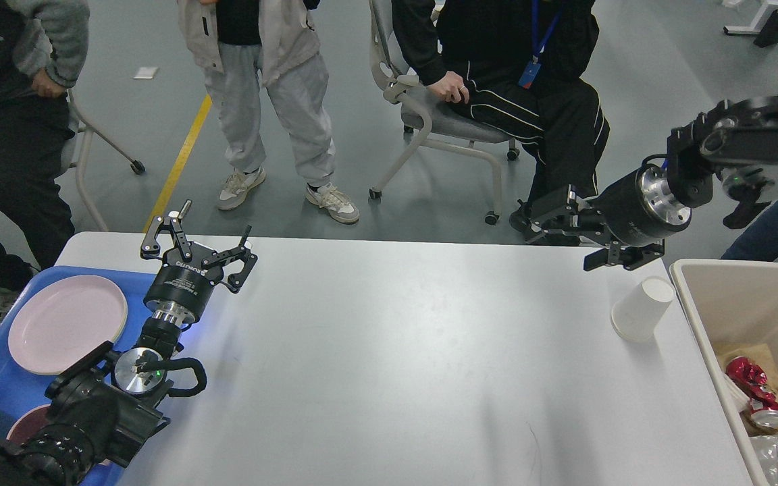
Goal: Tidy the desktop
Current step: 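Bring the right gripper to the standing white paper cup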
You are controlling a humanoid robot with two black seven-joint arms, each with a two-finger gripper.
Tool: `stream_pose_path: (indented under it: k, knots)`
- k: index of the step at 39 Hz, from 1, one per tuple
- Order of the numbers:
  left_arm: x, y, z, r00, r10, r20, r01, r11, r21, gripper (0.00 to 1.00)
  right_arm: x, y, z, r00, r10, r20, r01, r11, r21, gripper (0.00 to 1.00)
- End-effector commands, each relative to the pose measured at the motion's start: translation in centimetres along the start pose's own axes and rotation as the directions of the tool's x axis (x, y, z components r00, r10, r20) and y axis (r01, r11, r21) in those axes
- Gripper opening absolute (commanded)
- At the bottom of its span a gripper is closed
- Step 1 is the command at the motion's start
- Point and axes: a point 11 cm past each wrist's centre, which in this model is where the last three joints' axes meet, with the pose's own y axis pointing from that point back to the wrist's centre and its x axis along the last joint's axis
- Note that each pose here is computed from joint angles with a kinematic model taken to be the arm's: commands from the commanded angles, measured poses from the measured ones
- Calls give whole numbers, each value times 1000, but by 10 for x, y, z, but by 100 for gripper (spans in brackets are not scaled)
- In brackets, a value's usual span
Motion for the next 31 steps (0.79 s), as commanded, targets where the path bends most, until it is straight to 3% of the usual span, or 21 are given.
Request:
stream_pose_path:
  k: [1, 4, 11, 31]
  knots:
    - [-1, -1, 0, 1000, -2, 1, 2, 1000, 2, 99, 29, -19, 75, 993, 105, 55, -96, 984, -147, 100]
    - [-1, -1, 0, 1000, -2, 0, 2, 1000, 1, 99, 44, -21, 119, 979, 183, 90, -160, 963, -216, 100]
    - [0, 0, 0, 1000, 0, 0, 0, 1000, 0, 99, 46, -34, 169, 953, 273, 131, -226, 929, -291, 100]
    - [-1, -1, -1, 1000, -2, -1, 2, 1000, 0, 99, 14, -84, 231, 891, 433, 136, -350, 846, -402, 100]
